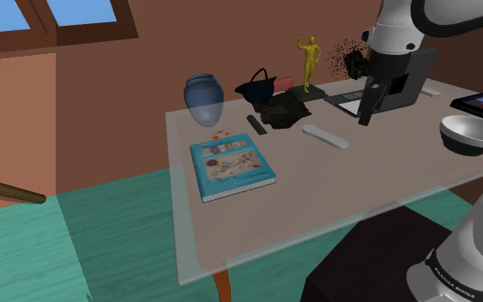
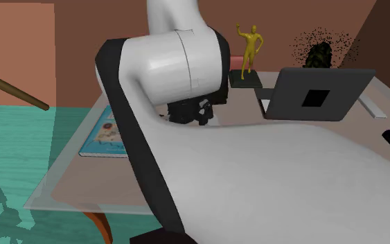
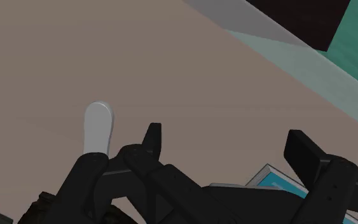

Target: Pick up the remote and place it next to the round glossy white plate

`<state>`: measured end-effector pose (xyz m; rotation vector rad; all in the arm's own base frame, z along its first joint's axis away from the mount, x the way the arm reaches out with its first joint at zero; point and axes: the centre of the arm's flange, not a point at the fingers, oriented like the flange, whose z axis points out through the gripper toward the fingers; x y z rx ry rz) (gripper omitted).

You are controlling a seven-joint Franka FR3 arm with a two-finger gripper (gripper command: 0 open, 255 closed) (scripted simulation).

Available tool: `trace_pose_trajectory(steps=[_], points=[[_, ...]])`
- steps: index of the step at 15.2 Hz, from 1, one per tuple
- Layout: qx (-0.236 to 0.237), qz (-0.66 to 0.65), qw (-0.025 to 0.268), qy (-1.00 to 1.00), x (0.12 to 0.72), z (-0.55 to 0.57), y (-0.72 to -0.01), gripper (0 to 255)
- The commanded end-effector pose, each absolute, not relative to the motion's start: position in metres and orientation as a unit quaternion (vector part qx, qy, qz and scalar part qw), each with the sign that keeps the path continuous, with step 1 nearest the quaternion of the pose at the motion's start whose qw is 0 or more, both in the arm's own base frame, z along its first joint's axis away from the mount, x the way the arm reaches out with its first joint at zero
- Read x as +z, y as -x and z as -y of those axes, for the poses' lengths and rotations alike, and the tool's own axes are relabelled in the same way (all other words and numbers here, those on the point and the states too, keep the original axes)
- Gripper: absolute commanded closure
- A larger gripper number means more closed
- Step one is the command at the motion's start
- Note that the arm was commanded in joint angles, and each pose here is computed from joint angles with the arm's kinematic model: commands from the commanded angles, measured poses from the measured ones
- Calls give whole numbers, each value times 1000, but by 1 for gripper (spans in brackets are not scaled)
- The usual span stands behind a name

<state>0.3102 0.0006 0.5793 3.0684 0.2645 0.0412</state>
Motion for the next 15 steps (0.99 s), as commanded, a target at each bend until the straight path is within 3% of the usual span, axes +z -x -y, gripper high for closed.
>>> trace_pose_trajectory(steps=[1, 15], points=[[13, -86, 31, -996, 579, -1, -310, 0], [9, -45, 23, -999, 474, 98, -429, 0]])
